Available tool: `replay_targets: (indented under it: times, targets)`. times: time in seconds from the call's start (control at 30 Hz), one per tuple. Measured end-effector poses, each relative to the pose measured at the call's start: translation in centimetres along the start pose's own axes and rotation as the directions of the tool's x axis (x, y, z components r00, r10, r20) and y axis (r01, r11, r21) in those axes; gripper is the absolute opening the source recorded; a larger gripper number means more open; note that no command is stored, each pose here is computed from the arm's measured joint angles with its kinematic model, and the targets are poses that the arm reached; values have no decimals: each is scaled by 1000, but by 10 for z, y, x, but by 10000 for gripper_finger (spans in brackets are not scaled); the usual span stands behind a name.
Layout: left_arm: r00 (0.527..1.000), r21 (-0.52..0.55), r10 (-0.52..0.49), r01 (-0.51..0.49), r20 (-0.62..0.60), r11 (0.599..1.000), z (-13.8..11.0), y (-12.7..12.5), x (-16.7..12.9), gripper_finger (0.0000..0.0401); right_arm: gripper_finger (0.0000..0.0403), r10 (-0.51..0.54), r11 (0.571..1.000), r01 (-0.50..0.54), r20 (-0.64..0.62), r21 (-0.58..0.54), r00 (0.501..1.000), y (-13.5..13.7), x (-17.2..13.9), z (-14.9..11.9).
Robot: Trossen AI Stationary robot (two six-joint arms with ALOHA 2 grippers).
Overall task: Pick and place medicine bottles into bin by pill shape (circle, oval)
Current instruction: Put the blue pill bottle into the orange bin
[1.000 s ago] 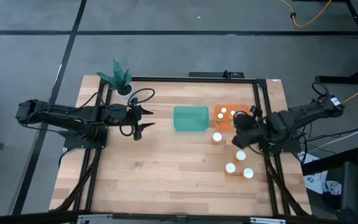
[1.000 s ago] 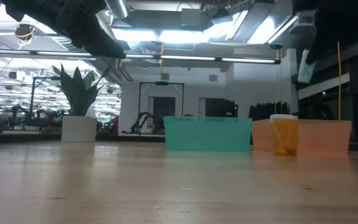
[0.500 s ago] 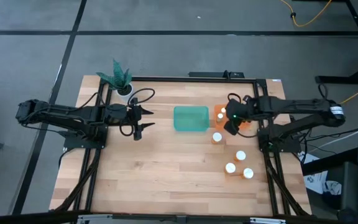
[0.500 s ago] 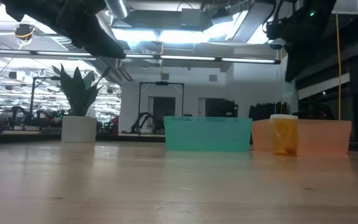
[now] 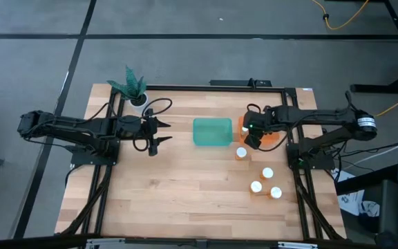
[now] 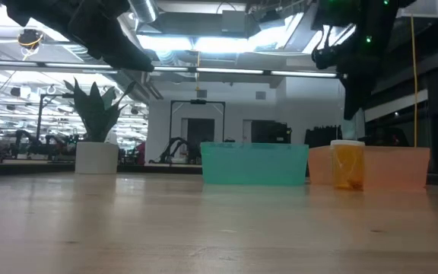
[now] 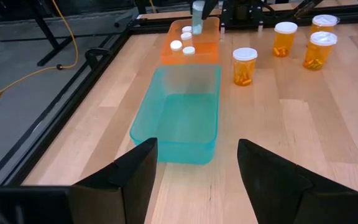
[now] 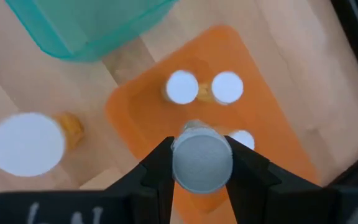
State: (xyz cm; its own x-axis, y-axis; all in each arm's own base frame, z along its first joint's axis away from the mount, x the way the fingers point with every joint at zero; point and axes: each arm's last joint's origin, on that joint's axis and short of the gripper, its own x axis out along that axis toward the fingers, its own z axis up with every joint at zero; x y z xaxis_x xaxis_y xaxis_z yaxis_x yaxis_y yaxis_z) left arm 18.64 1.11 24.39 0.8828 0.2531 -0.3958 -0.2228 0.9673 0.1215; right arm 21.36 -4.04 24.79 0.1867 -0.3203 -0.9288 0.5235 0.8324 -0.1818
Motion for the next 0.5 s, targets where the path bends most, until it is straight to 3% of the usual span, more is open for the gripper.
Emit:
replay_targets:
  times: [0.17, 0.5]
  targets:
    - [1000, 0, 0, 0, 0, 1000, 0, 0, 0, 214, 116, -6, 1000, 6, -36, 10, 999, 1, 20, -16]
    - [1000, -1, 0, 0, 0, 1000, 0, 0, 0, 214, 116, 23, 999, -23, 7, 25, 1000, 1, 50, -27]
